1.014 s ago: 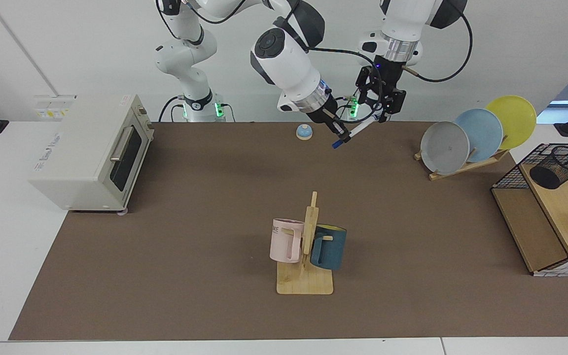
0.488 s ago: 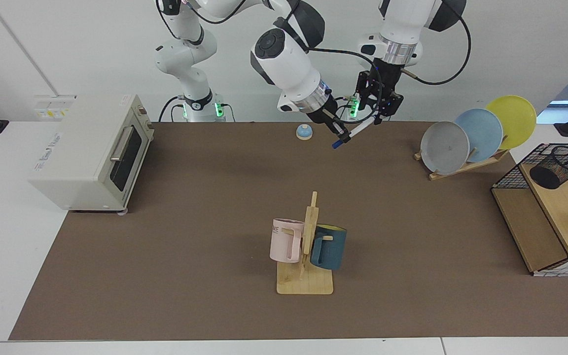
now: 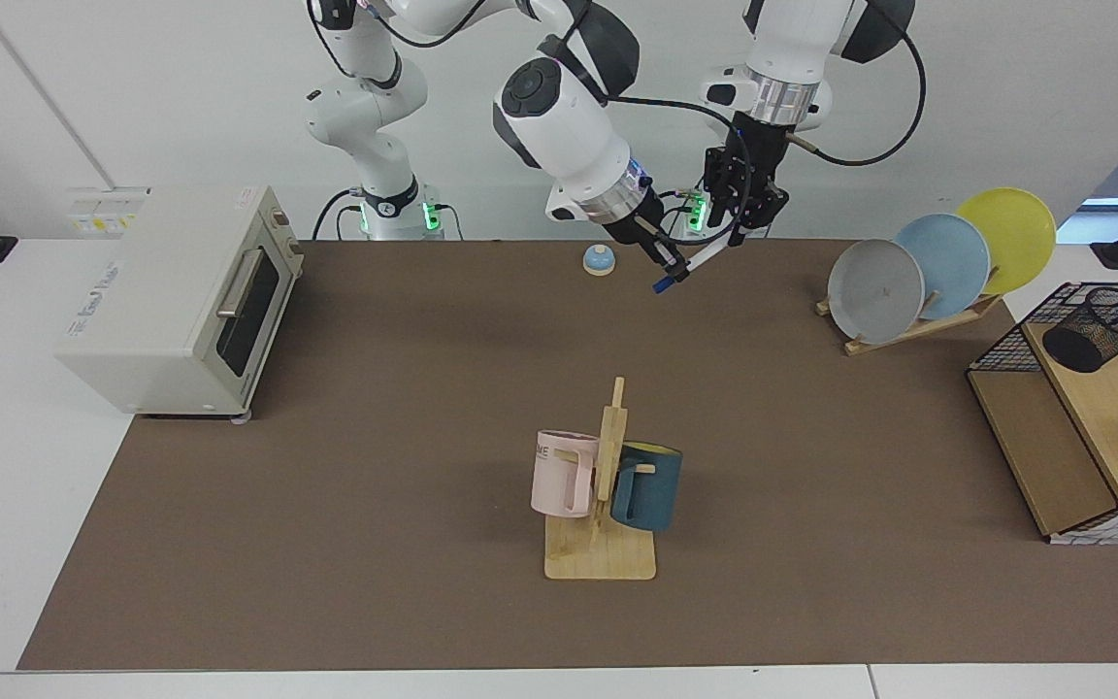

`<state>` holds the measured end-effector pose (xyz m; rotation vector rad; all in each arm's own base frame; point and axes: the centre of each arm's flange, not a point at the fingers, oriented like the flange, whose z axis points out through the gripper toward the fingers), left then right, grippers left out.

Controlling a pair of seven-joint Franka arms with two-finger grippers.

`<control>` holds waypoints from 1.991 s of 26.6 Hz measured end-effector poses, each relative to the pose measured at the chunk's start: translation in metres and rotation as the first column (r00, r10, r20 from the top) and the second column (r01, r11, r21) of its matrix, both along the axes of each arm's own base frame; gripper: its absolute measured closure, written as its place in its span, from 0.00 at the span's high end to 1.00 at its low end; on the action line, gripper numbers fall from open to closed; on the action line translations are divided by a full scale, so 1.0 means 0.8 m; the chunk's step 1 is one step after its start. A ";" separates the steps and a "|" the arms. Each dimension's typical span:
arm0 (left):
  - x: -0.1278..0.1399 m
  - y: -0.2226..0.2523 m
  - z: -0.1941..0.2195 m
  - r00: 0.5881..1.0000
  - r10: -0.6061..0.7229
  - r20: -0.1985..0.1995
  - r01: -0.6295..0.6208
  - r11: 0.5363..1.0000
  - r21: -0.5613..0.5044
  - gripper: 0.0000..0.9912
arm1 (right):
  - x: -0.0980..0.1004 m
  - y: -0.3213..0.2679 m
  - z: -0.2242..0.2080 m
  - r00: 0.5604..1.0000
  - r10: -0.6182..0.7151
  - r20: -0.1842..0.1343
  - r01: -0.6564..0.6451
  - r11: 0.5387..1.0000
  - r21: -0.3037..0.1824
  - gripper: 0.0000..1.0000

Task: Put markers into pen holder
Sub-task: 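Close the left gripper on the marker while the right gripper opens, then carry the marker with the left gripper while the right gripper withdraws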

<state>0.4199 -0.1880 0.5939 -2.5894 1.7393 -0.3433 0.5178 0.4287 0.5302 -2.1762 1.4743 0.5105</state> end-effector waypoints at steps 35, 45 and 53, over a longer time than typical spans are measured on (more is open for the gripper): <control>0.016 0.077 -0.014 0.996 0.058 -0.072 -0.048 0.989 0.138 0.17 | -0.003 -0.019 -0.010 0.995 0.096 0.040 -0.091 0.989 -0.117 1.00; 0.068 0.202 0.009 0.995 0.062 -0.074 -0.035 0.944 0.328 0.17 | 0.028 -0.142 0.022 0.885 0.445 0.137 -0.388 0.868 -0.309 1.00; 0.114 0.333 0.031 0.989 -0.079 -0.124 0.125 0.896 0.425 0.17 | 0.056 -0.298 0.055 0.706 0.693 0.146 -0.600 0.694 -0.397 1.00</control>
